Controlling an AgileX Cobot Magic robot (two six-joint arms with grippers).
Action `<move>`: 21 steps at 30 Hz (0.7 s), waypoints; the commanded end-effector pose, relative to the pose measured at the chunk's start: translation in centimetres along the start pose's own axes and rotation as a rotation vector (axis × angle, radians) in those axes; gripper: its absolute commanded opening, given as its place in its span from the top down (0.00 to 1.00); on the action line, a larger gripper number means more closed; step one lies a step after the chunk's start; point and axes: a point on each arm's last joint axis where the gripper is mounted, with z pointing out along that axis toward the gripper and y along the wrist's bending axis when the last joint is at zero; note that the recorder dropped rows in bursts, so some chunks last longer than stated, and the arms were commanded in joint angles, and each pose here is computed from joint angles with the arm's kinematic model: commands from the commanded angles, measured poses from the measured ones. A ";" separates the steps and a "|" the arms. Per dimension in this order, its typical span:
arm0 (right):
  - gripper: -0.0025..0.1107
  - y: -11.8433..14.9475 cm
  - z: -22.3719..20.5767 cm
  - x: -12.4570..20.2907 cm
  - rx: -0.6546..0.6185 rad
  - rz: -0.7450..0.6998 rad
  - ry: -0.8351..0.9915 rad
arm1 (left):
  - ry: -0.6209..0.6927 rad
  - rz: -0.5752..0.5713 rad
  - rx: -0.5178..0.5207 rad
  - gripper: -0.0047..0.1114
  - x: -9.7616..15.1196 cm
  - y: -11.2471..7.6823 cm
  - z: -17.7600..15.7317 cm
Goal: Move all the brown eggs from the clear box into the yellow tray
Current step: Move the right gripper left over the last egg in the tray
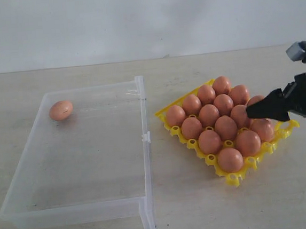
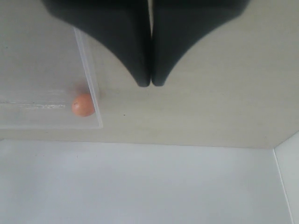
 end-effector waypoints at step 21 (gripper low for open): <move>0.98 29.5 20.5 -6.8 0.120 -0.564 -0.062 | -0.008 -0.004 0.004 1.00 -0.2 0.0 -0.1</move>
